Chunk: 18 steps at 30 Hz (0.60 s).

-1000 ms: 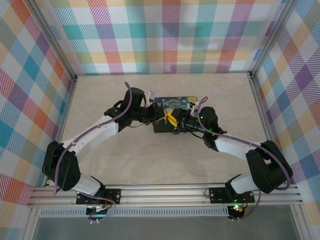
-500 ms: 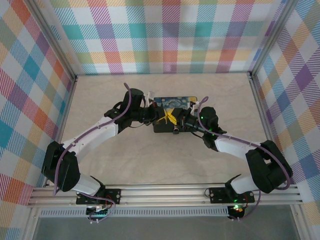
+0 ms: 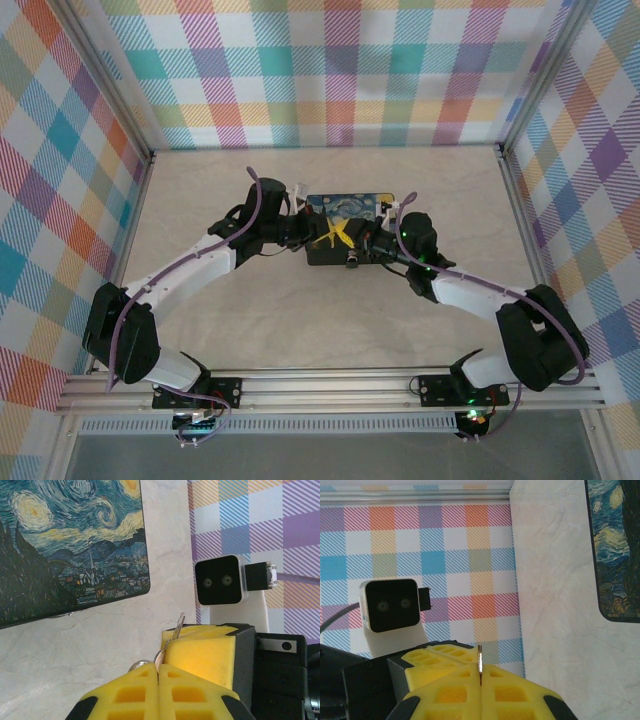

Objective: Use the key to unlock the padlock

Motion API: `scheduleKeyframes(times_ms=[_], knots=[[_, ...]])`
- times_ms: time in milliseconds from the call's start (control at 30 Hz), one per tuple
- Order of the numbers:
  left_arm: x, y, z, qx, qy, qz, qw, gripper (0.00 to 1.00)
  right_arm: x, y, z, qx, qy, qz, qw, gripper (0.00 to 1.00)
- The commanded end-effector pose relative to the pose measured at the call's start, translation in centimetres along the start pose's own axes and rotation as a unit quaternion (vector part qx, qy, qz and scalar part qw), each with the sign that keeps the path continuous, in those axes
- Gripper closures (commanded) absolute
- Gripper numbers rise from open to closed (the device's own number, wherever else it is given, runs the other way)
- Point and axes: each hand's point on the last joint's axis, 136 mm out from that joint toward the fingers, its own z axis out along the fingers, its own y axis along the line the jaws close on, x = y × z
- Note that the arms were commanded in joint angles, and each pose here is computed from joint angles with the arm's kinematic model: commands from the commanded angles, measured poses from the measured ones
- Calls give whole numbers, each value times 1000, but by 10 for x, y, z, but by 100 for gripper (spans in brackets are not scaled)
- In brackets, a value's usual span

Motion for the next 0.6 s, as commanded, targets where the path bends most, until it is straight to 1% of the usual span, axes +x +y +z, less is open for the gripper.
scheduleKeyframes(times_ms=[0,33,133,233,300,433,567], knots=[[5,-5,-11,2,12,18,1000,83,7,32,-6,-9,14,-96,995,96],[6,-5,-13,-2,16,24,1000,79,10,33,-9,0,23,-121,992,96],[9,-1,-20,-12,26,32,999,73,18,32,-18,27,50,-179,982,96],[10,3,-28,-18,34,41,998,71,21,28,-28,43,73,-214,973,96],[8,3,-33,-18,35,48,998,70,24,24,-35,50,93,-238,965,96],[9,-5,-38,6,49,76,996,71,34,20,-45,63,145,-308,938,96],[13,-16,-35,39,77,106,991,72,50,29,-51,24,198,-359,912,95]])
